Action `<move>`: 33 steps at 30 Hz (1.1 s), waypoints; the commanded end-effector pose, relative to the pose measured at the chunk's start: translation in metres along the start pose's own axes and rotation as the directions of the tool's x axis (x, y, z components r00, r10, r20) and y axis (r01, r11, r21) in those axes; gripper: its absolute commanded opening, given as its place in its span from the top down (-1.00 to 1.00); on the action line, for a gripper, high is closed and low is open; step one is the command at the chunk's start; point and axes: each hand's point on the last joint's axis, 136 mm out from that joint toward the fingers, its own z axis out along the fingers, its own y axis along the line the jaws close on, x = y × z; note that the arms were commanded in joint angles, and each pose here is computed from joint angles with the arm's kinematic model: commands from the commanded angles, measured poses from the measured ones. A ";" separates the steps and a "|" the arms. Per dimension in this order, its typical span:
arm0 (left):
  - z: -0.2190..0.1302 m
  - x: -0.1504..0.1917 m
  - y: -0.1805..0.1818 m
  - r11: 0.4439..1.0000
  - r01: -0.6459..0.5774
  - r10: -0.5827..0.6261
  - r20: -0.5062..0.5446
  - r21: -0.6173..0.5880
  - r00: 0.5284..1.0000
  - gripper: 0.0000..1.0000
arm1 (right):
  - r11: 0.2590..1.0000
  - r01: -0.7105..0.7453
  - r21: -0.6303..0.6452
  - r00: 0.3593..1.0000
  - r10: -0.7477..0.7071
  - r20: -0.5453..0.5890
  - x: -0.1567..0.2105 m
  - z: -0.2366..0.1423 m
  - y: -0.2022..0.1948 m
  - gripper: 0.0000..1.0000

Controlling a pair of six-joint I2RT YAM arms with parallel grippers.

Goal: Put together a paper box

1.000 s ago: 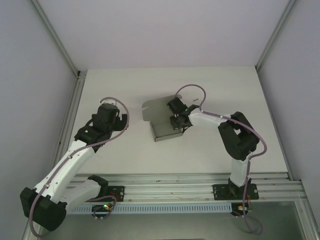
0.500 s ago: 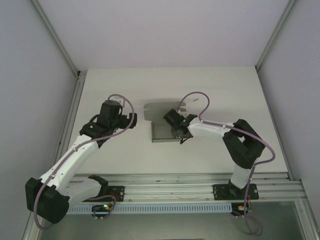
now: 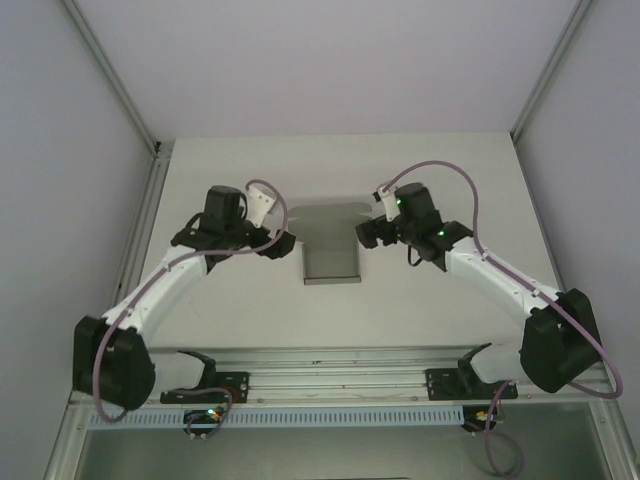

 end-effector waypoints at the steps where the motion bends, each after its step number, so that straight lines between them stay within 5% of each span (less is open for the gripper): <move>1: -0.001 -0.020 -0.016 0.980 -0.131 0.127 0.036 0.151 0.991 -0.95 | 0.931 0.265 -0.249 0.963 -0.241 0.125 -0.028 -0.008 0.029 -0.99; 10: 0.035 -0.005 -0.005 0.952 -0.199 0.233 -0.126 0.231 0.964 -0.69 | 0.870 0.301 -0.392 0.948 -0.319 0.020 -0.030 0.028 0.026 -0.82; 14: 0.052 -0.004 0.004 0.955 -0.173 0.223 -0.197 0.243 0.955 -0.41 | 0.865 0.262 -0.427 0.950 -0.310 -0.044 -0.025 0.046 0.019 -0.69; 22: 0.061 0.001 -0.003 0.940 -0.158 0.239 -0.253 0.303 0.938 0.25 | 0.846 0.212 -0.489 0.936 -0.320 -0.147 -0.001 0.052 0.022 0.21; 33: 0.066 -0.001 -0.007 0.939 -0.174 0.251 -0.245 0.296 0.936 0.61 | 0.834 0.186 -0.520 0.933 -0.316 -0.173 0.005 0.049 0.026 0.63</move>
